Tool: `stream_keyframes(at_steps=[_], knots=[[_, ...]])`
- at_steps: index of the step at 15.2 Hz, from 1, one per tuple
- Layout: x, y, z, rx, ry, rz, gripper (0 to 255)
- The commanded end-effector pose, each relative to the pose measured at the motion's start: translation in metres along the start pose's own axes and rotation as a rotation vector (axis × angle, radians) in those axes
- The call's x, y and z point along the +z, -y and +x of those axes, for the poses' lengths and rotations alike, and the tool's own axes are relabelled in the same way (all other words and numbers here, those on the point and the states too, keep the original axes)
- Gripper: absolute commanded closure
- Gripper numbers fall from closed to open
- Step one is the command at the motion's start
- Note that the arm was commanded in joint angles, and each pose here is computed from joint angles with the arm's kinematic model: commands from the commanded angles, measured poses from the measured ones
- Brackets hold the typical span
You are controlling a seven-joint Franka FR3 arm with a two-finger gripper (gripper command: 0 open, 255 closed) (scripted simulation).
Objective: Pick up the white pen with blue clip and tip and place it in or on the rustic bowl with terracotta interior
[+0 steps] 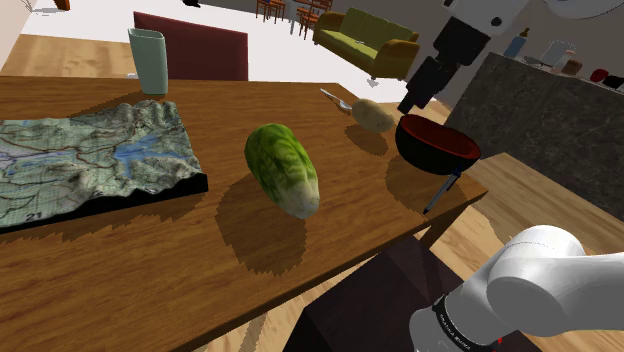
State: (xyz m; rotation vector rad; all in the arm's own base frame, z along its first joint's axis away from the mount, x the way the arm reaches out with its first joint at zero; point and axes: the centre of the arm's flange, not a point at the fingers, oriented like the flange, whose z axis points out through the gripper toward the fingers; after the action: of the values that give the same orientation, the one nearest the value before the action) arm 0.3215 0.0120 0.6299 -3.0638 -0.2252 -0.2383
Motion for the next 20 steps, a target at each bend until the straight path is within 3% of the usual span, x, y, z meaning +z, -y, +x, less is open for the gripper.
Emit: stream_keyframes(at_steps=[1,12,20], knots=[[0.000,0.000,0.000,0.000,0.000,0.000,0],[-0.004,0.020,-0.148,-0.030,-0.017,-0.063,0],[0.035,0.018,-0.149,-0.030,-0.018,-0.064,0]])
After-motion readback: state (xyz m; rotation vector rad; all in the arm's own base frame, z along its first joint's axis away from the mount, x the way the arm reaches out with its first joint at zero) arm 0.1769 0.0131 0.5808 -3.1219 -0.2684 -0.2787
